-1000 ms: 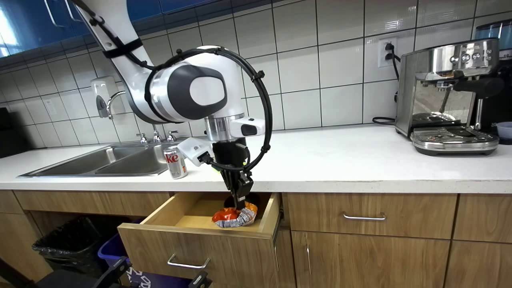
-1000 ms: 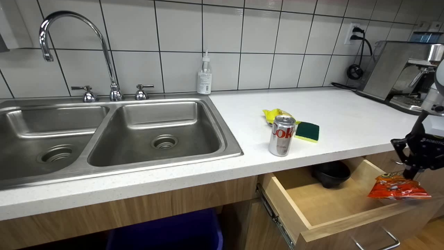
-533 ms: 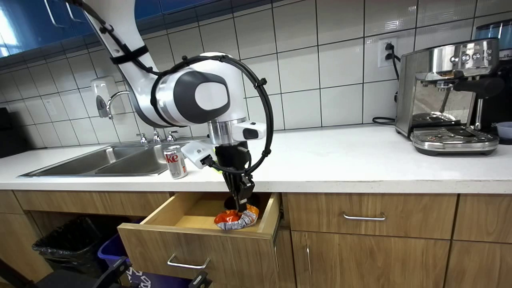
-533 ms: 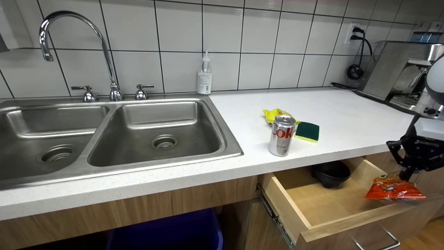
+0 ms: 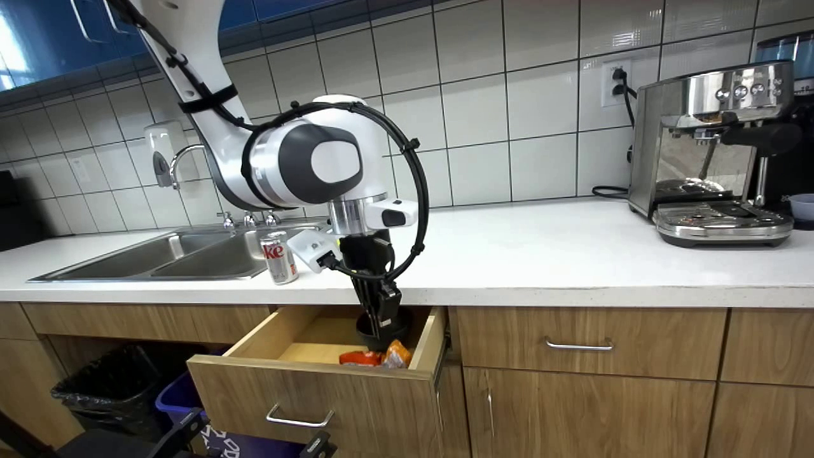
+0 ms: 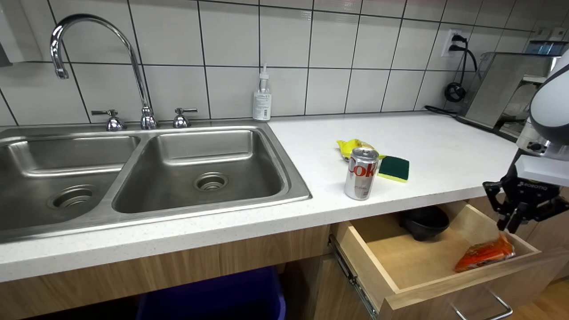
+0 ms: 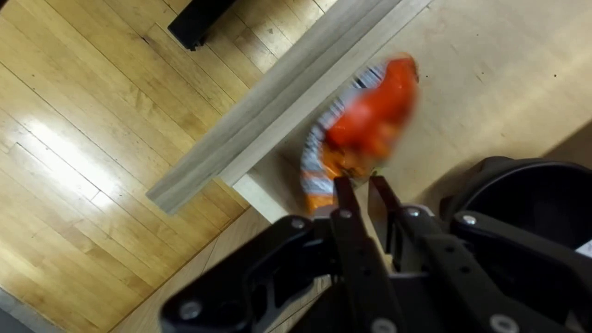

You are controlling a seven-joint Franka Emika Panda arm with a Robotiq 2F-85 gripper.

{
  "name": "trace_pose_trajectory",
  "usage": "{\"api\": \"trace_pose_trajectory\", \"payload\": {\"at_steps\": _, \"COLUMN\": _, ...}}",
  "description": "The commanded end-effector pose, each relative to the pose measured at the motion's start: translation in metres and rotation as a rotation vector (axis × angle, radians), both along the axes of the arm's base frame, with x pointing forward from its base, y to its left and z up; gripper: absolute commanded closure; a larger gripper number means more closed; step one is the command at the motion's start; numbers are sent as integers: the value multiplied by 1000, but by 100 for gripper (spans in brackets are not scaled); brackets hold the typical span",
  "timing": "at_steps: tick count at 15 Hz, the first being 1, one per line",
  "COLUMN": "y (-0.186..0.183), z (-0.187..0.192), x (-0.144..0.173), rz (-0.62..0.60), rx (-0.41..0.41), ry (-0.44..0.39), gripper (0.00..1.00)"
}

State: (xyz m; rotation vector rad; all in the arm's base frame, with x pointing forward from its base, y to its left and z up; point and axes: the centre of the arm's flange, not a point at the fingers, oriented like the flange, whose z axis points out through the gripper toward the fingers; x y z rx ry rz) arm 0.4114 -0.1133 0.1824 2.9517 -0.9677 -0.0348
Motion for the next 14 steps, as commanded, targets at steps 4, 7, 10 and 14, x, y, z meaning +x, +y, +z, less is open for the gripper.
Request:
{"api": "trace_pose_trajectory", "payload": {"at_steps": 4, "y": 7, "z": 6, "x": 11, "rz": -13, "rx": -8, "ry": -26, "gripper": 30}}
{"api": "trace_pose_trajectory", "payload": {"at_steps": 7, "y": 9, "z": 9, "x": 13, "rz": -4, "rx": -6, "ry": -32, "gripper": 7}}
{"api": "trace_pose_trajectory", "payload": {"at_steps": 10, "y": 15, "z": 17, "x": 15, "rz": 20, "rx": 8, "ry": -39, "gripper": 0}}
{"api": "trace_pose_trajectory", "payload": {"at_steps": 14, "y": 28, "z": 38, "x": 17, "rz": 68, "rx": 24, "ry": -52, "gripper": 0}}
